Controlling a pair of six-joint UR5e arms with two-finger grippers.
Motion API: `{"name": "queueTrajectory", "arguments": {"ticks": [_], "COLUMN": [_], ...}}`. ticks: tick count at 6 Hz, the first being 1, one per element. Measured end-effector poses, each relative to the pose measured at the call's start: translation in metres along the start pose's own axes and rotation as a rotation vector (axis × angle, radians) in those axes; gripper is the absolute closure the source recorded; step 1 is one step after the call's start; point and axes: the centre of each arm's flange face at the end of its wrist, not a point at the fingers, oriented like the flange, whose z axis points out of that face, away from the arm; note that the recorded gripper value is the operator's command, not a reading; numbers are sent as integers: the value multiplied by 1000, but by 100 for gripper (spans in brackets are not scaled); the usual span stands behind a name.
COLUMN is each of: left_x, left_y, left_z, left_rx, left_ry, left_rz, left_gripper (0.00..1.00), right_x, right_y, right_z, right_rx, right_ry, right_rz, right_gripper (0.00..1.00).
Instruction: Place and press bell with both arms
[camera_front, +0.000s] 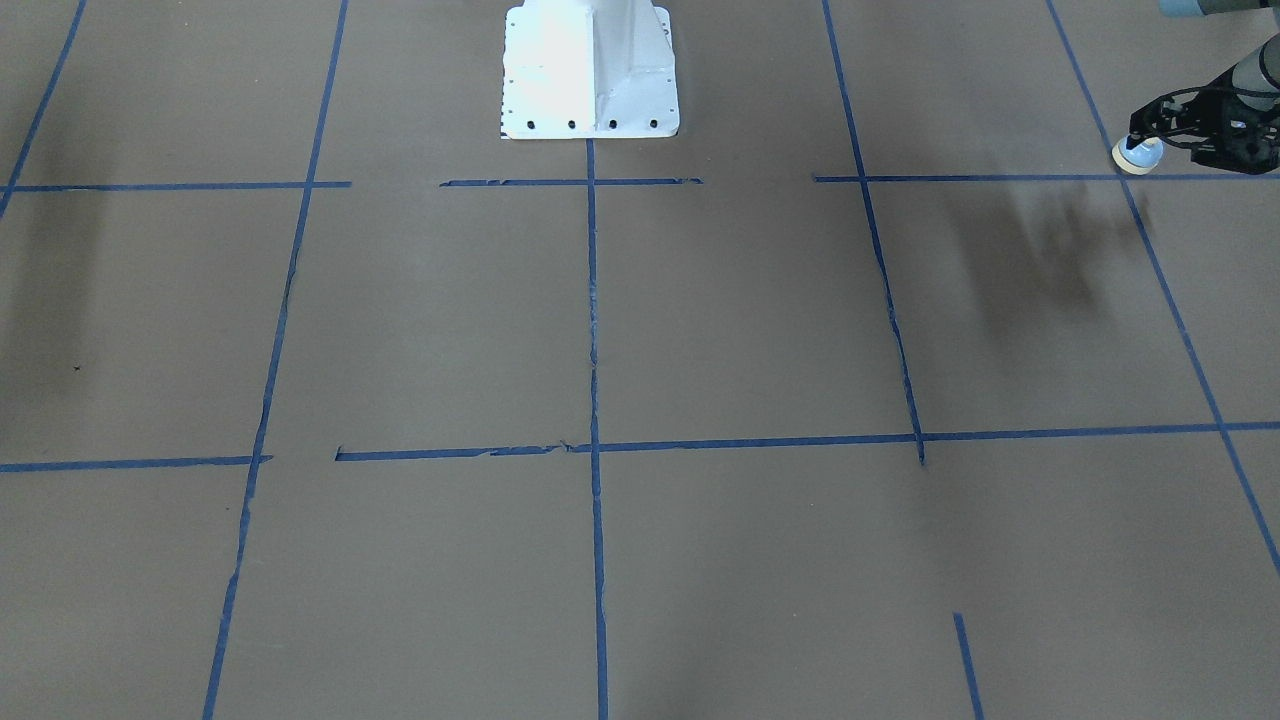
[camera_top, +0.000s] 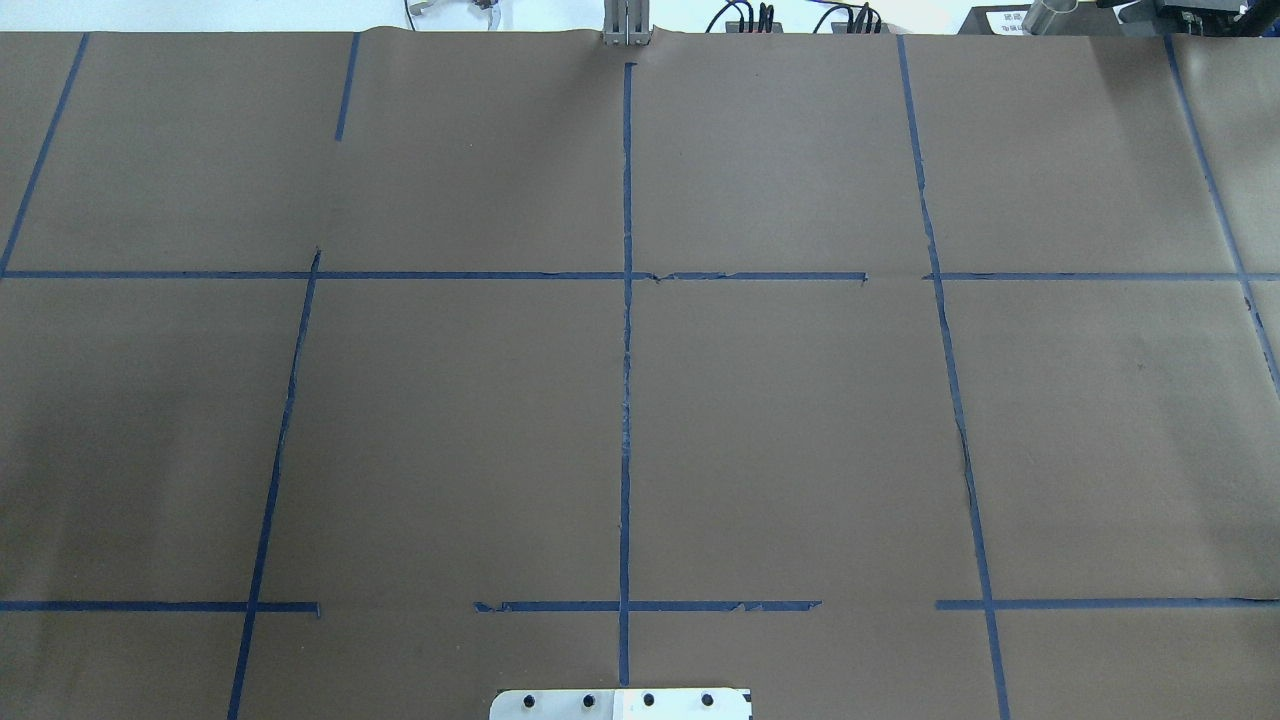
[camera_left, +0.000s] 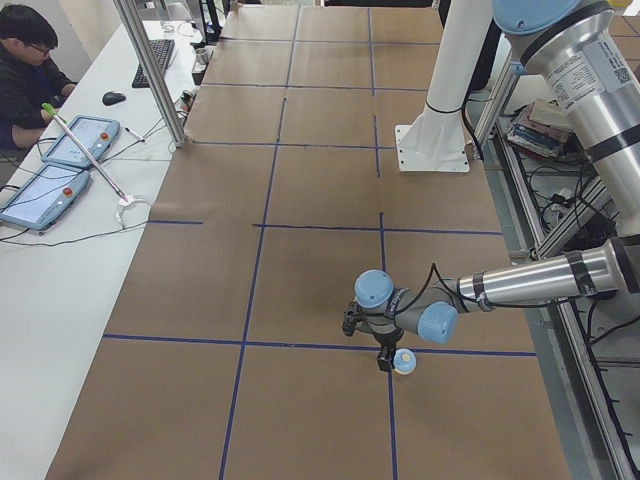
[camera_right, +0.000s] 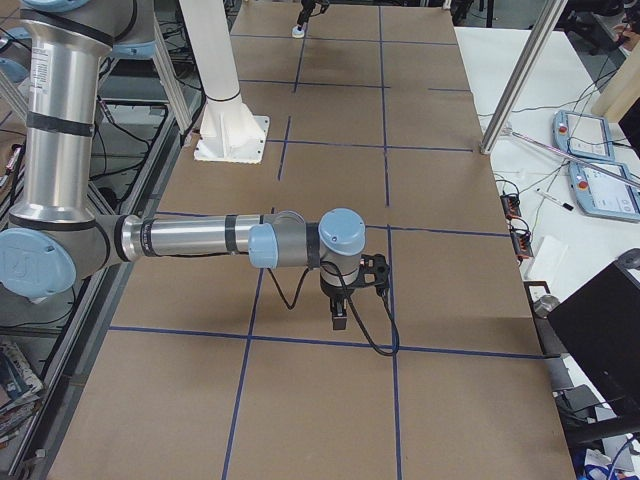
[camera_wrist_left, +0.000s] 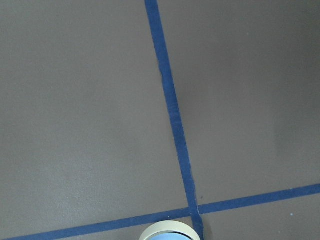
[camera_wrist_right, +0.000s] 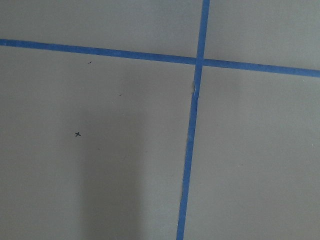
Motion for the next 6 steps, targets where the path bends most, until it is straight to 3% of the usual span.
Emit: {"name": "queueTrajectory", "arguments": {"ticks": [3, 5, 6], "left_x": [-1, -4, -5], "left_y": [6, 1, -6], "left_z": [24, 32, 36], "left_rx": [-71, -84, -83], "left_ry": [-9, -13, -16], "left_rz": [22, 23, 25], "left_gripper": [0, 0, 7], "right_x": [1, 0, 0], "right_y": [2, 2, 2], "right_z": [1, 0, 0], "right_rx": [-2, -1, 0], "right_ry": [-1, -1, -1], "right_rz": [0, -1, -3], "right_gripper": [0, 0, 0]}}
